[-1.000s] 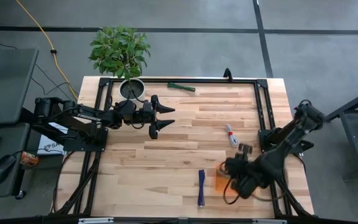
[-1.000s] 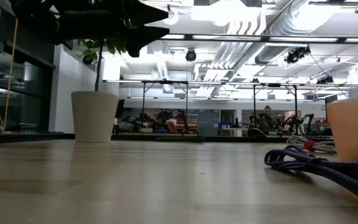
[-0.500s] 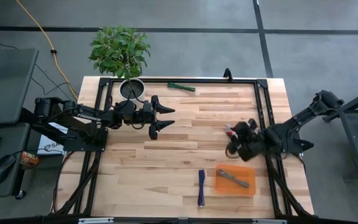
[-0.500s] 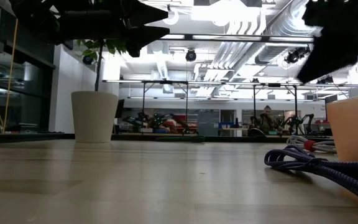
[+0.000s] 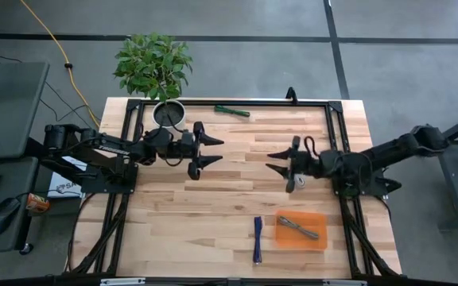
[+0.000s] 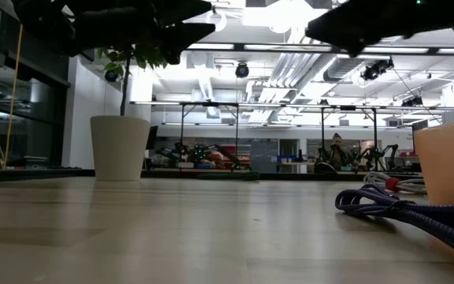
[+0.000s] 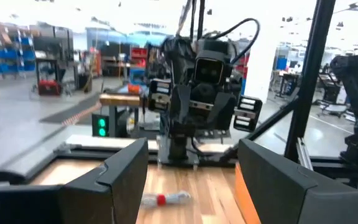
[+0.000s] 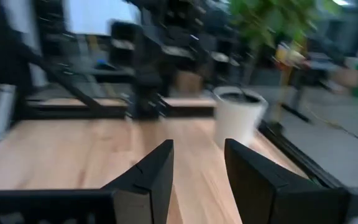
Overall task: Pick and place USB-C Cables
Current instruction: Put the white charger cable into the orange bin
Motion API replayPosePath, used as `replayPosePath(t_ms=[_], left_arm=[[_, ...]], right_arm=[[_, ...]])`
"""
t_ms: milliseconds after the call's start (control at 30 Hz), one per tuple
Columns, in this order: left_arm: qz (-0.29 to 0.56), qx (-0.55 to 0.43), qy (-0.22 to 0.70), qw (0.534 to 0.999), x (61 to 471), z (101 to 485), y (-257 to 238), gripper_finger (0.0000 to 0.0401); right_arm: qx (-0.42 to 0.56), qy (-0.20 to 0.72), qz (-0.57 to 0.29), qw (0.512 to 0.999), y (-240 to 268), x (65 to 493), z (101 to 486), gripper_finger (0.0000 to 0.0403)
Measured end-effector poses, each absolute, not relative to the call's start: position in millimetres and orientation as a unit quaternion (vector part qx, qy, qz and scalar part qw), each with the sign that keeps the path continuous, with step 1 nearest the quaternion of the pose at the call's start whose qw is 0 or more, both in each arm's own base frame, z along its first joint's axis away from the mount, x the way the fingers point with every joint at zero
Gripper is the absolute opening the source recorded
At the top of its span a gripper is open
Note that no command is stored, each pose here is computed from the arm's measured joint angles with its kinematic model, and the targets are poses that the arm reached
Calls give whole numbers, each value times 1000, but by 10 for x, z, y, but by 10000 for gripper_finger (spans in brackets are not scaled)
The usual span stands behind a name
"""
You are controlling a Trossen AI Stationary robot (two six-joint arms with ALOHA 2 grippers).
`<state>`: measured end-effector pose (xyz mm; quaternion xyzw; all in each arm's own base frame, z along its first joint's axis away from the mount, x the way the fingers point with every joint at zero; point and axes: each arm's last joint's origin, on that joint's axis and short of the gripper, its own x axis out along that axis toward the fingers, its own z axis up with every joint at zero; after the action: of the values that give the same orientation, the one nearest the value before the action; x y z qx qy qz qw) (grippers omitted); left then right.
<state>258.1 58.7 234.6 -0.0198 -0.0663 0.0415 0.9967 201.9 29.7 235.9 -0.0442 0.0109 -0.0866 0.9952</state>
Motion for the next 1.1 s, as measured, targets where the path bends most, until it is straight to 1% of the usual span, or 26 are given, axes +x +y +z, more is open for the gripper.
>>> replayPosePath(t_ms=[133, 267, 500, 800, 933, 1000, 1100], left_arm=[[43, -23, -74, 996, 2579, 2361, 587, 229], [39, -25, -68, 997, 2587, 2350, 560, 229], [25, -27, -60, 998, 2604, 2333, 485, 229], [26, -27, -60, 997, 2604, 2334, 484, 229], [26, -28, -60, 997, 2604, 2334, 484, 229], [26, -30, -60, 997, 2604, 2334, 484, 229], [25, -40, -60, 997, 2604, 2334, 484, 229]], right_arm=[[-44, -2, -24, 999, 138, 2053, 2377, 134], [-44, -7, -1, 999, 26, 2059, 2384, 134], [-42, -9, -35, 998, -60, 2058, 2390, 134], [-45, -6, -37, 998, -60, 2058, 2386, 134], [4, 0, -45, 999, -60, 2058, 2372, 134], [45, 30, -70, 996, -74, 2059, 2335, 134], [86, 151, -118, 978, -94, 2068, 2341, 134]])
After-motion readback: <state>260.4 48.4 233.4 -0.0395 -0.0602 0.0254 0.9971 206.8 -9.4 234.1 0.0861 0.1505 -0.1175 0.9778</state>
